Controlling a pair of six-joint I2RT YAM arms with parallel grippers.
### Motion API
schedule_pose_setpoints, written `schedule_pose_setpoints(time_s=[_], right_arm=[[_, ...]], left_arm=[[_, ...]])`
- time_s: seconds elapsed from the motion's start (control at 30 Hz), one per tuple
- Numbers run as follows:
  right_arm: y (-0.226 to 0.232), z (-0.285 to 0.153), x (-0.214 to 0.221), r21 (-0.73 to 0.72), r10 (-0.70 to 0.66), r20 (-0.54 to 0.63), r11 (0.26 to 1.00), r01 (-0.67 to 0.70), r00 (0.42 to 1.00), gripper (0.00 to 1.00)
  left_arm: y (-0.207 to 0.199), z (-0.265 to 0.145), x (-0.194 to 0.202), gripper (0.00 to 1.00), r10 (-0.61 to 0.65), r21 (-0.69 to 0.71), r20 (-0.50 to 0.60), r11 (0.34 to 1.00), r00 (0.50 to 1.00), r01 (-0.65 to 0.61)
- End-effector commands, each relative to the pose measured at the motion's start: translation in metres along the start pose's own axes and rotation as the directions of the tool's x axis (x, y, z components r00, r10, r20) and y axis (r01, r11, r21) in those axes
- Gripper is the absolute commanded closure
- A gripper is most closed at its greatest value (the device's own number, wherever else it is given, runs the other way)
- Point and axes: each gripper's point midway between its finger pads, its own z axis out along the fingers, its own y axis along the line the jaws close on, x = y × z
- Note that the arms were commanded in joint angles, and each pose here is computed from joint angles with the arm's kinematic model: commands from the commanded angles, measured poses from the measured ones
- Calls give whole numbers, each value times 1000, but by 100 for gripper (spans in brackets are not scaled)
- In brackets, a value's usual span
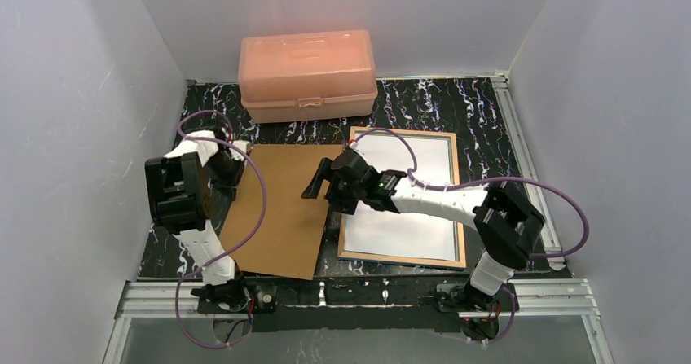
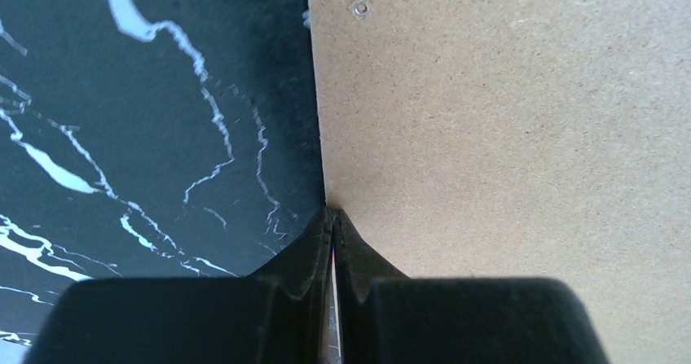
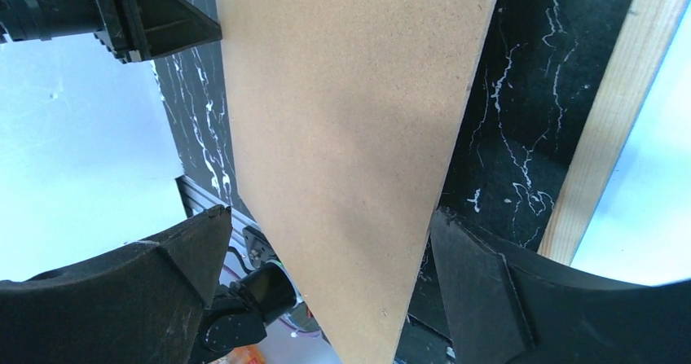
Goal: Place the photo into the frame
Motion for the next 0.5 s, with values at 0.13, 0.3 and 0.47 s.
schedule_pose_setpoints(time_s=[0.13,0.3,0.47], right_arm=[[67,-38,-34,-317,141,80,942,-109,987,1],[54,-47,-47,-317,182,112,938,-139,977,2],[30,-56,-60,-291,212,153,943,-161,965,1]], left_arm=[[-70,32,-11,100,71,203,-29,977,997,-64],[-89,32,-13,100,127,210,-42,971,991,-115],[-104,28,-14,100,168,227,-42,962,985,-154]])
